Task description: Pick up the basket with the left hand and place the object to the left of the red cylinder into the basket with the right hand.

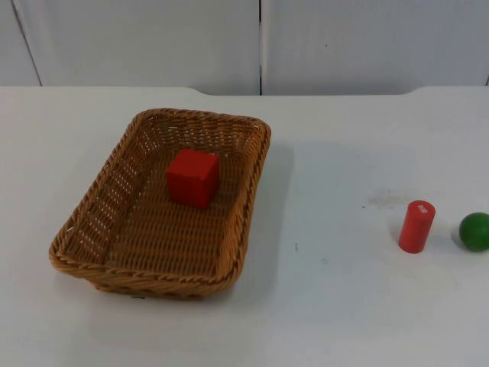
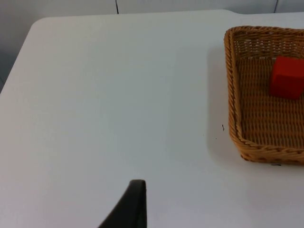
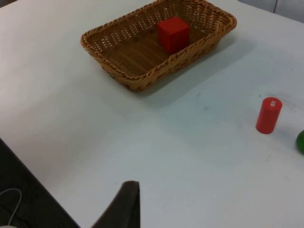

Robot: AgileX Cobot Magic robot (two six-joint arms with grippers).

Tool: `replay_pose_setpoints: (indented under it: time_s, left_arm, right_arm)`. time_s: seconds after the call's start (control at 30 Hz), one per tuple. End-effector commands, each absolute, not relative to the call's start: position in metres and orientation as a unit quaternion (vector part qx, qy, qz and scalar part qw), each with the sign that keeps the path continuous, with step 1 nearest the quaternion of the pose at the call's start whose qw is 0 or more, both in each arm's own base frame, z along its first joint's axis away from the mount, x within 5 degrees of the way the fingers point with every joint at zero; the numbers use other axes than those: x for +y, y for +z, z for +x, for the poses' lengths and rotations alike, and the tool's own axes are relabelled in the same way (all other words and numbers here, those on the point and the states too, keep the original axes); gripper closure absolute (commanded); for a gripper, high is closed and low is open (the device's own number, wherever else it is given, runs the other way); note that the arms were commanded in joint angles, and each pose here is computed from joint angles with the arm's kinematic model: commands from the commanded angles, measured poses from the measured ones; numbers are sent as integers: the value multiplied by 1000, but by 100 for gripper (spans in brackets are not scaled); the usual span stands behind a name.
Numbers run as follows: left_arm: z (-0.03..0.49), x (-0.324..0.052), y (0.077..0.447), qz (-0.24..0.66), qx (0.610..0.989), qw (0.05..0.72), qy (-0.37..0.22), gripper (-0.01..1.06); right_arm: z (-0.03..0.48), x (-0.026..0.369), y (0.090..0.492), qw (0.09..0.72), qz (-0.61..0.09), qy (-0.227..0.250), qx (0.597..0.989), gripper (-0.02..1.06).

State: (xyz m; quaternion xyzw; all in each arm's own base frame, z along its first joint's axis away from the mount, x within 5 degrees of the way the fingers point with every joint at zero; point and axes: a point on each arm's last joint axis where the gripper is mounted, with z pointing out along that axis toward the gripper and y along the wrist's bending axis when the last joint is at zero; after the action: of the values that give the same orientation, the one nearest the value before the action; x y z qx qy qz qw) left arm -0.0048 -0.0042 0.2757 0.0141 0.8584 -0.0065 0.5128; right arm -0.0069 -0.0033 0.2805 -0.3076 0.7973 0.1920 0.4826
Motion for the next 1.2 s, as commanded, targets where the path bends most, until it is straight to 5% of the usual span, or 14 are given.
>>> replay_pose_setpoints:
  time_s: [0.0, 0.53, 1.17]
  left_arm:
    - [-5, -5, 275, 5, 858, 514, -8, 0]
    - [-5, -5, 275, -10, 858, 514, 1, 0]
    - [-5, -5, 275, -10, 858, 514, 1, 0]
  right_arm:
    - [-7, -3, 280, 484, -307, 192, 797, -1]
    - [-7, -3, 280, 484, -304, 190, 798, -1]
    - [-8, -1, 280, 507, -182, 117, 834, -1]
